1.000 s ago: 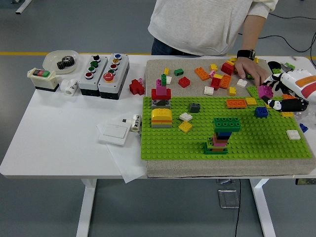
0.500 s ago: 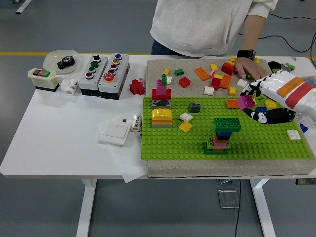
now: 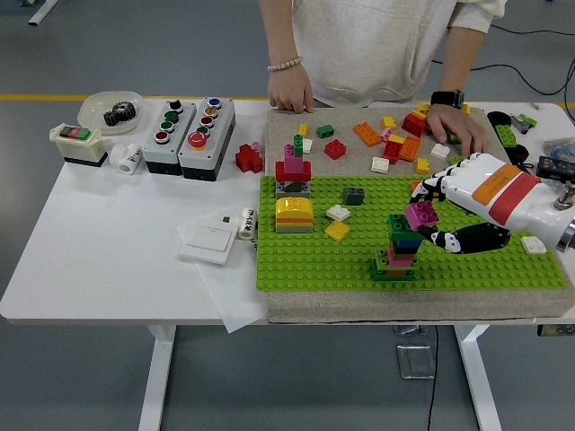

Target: Pick up the brick,pile it on top of brick,press brick,pick up the brick,pile it on top of brick,press brick

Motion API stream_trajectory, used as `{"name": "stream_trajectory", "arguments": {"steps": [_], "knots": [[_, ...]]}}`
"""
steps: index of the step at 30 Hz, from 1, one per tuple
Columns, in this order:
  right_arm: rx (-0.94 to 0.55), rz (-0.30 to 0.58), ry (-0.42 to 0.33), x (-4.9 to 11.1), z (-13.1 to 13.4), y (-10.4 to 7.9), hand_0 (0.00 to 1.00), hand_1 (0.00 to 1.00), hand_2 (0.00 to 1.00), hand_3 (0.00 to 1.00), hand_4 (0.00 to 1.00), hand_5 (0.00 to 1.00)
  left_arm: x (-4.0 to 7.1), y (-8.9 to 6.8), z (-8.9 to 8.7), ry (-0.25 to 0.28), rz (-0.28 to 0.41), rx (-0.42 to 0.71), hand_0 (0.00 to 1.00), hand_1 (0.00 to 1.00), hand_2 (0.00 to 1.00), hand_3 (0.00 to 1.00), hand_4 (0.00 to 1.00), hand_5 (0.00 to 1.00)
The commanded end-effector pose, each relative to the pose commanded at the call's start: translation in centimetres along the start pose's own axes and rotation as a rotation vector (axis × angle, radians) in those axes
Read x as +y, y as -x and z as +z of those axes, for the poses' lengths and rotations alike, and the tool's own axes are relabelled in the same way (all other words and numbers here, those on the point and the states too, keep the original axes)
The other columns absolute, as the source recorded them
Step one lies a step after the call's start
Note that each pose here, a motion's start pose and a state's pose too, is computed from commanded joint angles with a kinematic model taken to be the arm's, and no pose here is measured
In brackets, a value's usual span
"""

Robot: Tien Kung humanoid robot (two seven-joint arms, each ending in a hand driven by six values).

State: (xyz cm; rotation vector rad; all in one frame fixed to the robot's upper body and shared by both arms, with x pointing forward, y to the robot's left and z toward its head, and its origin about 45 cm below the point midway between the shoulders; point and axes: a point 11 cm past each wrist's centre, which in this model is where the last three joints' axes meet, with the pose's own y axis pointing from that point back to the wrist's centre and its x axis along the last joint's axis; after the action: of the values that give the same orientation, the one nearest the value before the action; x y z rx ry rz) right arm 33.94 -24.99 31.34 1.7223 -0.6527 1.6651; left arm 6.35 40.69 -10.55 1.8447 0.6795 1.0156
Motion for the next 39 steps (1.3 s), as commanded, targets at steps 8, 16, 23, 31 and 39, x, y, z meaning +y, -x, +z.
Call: {"name": "stream_trajectory", "arguments": {"steps": [8, 16, 23, 31, 39], "knots": [[-0.007, 0.005, -0.001, -0.5, -0.3, 0.2, 0.365, 0.478, 0.549, 0.522, 0.596, 0.431, 0.0, 0.0, 0.1, 0.001, 0.001, -0.001, 0.458, 0.552, 0.604, 0.629, 0.67, 0.796], [-0.01, 0.002, 0.009, -0.8, -0.3, 0.4, 0.365, 0.479, 0.551, 0.523, 0.603, 0.438, 0.0, -0.1, 0.1, 0.002, 0.001, -0.003, 0.457, 0.552, 0.602, 0.629, 0.67, 0.795], [-0.011, -0.003, 0.012, -1.1, -0.3, 0.5, 0.364, 0.482, 0.555, 0.529, 0.619, 0.444, 0.0, -0.1, 0.2, 0.003, 0.002, -0.004, 0.457, 0.552, 0.601, 0.629, 0.669, 0.796], [-0.01, -0.009, 0.022, -1.2, -0.1, 0.5, 0.36, 0.483, 0.556, 0.53, 0.627, 0.449, 0.0, -0.1, 0.1, 0.001, 0.002, -0.005, 0.457, 0.552, 0.599, 0.628, 0.669, 0.796], [-0.008, -0.014, 0.023, -1.2, -0.1, 0.5, 0.358, 0.484, 0.559, 0.535, 0.632, 0.45, 0.0, -0.1, 0.1, 0.0, 0.003, -0.008, 0.457, 0.551, 0.599, 0.628, 0.67, 0.794]]}}
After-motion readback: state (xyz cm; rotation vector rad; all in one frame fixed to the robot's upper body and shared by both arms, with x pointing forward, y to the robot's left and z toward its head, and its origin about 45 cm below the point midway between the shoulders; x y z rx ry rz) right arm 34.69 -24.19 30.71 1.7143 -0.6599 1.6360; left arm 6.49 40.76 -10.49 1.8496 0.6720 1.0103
